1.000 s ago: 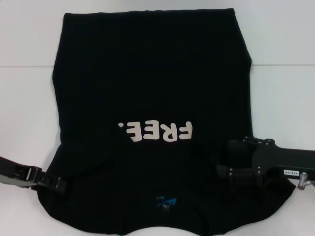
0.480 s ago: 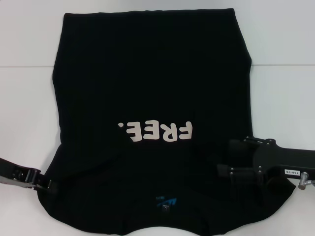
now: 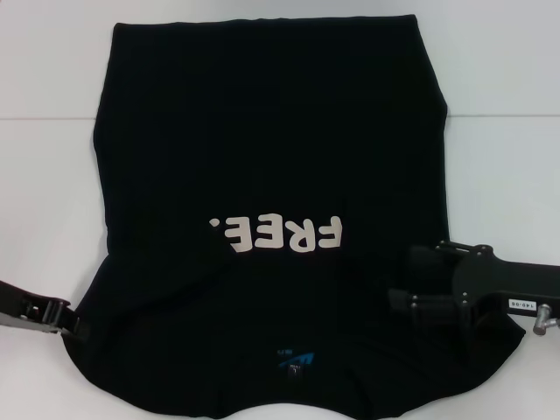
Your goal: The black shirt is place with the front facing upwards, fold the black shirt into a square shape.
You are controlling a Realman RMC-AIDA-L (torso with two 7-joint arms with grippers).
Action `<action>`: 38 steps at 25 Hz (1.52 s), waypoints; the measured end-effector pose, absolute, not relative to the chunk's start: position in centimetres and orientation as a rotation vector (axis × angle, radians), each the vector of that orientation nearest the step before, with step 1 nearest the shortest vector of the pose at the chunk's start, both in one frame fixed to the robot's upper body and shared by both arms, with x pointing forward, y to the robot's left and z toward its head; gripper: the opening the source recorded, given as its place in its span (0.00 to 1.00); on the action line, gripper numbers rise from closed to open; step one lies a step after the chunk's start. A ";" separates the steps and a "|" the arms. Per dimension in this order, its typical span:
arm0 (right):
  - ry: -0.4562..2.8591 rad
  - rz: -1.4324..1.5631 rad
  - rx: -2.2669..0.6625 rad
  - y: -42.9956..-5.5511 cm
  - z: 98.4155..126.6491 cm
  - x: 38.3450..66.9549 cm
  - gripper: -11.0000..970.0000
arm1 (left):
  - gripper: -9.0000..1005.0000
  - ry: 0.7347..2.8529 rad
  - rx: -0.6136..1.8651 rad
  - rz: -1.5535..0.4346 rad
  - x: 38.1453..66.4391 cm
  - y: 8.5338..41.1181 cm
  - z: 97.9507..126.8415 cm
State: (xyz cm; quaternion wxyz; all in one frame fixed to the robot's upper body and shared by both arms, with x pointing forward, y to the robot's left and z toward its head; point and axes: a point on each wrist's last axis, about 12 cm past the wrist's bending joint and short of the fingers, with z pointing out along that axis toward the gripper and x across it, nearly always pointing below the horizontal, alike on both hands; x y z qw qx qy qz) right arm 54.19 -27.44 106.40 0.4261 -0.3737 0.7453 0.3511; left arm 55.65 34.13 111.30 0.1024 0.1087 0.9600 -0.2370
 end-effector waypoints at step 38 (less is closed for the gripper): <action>2.852 0.802 -0.383 -32.2 111.6 58.6 0.94 | 0.06 2.854 0.339 -0.735 55.7 34.5 112.1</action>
